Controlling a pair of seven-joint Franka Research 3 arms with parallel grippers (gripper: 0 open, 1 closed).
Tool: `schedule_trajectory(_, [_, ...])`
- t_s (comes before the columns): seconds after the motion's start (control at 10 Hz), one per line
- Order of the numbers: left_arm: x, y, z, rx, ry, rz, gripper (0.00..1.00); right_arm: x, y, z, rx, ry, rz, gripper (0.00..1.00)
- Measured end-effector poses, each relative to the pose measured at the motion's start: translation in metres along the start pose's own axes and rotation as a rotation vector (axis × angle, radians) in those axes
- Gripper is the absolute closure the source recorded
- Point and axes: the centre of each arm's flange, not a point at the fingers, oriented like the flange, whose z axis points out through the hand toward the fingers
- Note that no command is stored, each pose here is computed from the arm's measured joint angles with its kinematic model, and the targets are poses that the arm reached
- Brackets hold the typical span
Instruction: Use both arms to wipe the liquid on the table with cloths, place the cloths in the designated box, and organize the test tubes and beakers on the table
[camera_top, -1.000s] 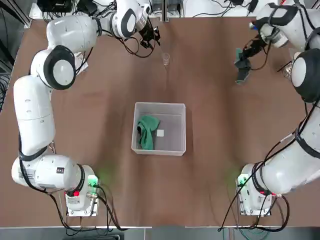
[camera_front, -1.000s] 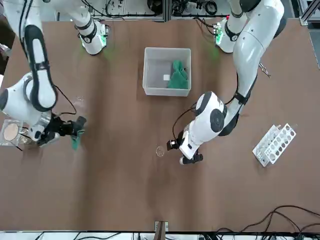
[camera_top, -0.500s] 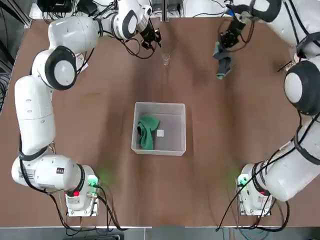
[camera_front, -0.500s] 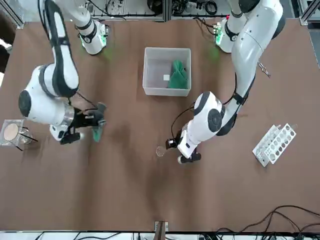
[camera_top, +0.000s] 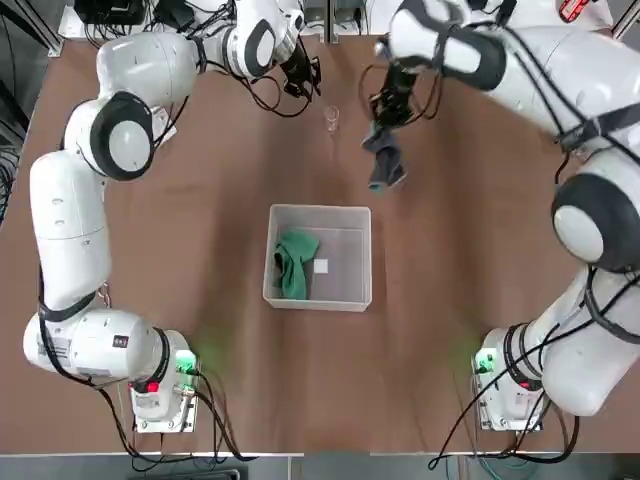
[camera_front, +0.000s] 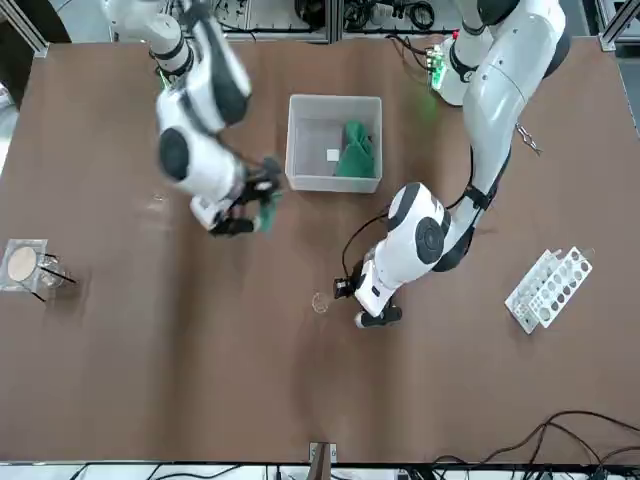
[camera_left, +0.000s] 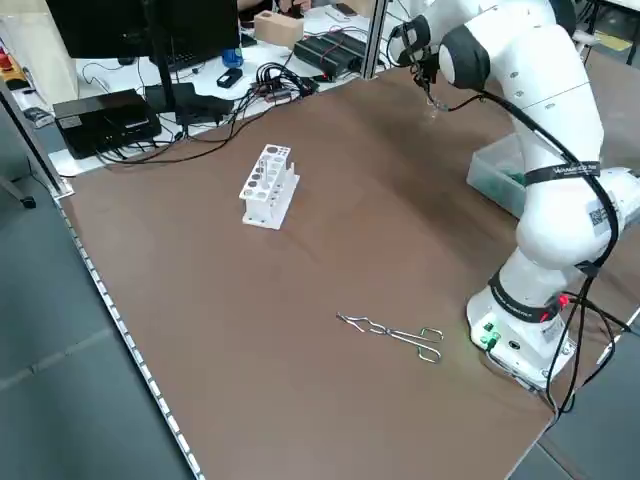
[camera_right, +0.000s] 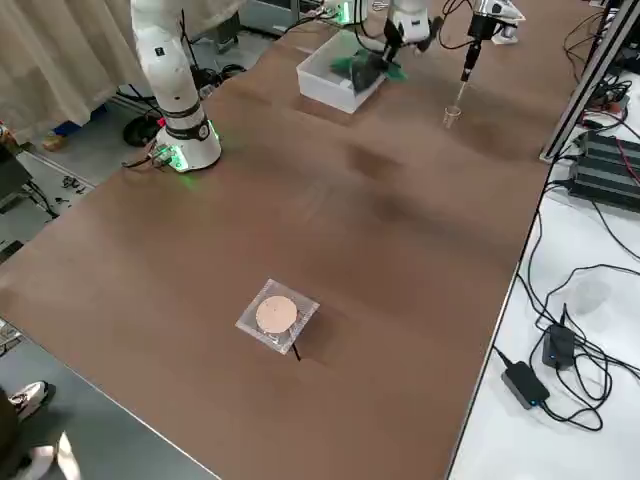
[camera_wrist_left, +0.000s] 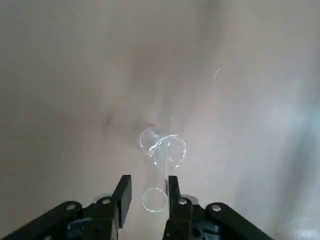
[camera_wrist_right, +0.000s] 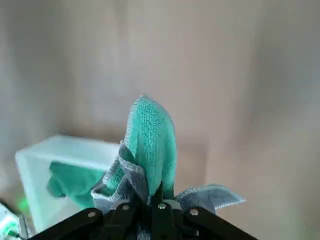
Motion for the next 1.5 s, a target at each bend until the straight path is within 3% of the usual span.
schedule_trajectory(0.2, [-0.001,0.001,0.001,0.000,0.000,0.001,0.65,-0.057,-0.071,0.030,-0.015,0.009,0.048,0.90])
schedule_trajectory(0.4, [-0.001,0.001,0.001,0.000,0.000,0.002,0.74,-0.143,-0.136,0.096,-0.023,0.053,0.106,0.90])
schedule_trajectory(0.5, [-0.001,0.001,0.001,0.000,0.000,0.002,0.75,-0.181,-0.152,0.131,-0.030,0.070,0.120,0.90])
schedule_trajectory(0.6, [-0.001,0.001,0.001,0.000,0.000,0.002,0.77,-0.199,-0.152,0.151,-0.047,0.074,0.129,0.90])
schedule_trajectory(1.0, [-0.001,0.006,-0.005,-0.008,0.008,0.007,0.79,-0.175,-0.114,0.168,-0.101,0.068,0.196,0.88])
schedule_trajectory(1.2, [-0.001,0.009,-0.008,-0.011,0.011,0.010,0.79,-0.165,-0.109,0.162,-0.102,0.082,0.206,0.77])
schedule_trajectory(1.5, [-0.004,0.018,-0.024,-0.007,0.017,0.025,0.79,-0.159,-0.109,0.155,-0.098,0.097,0.203,0.32])
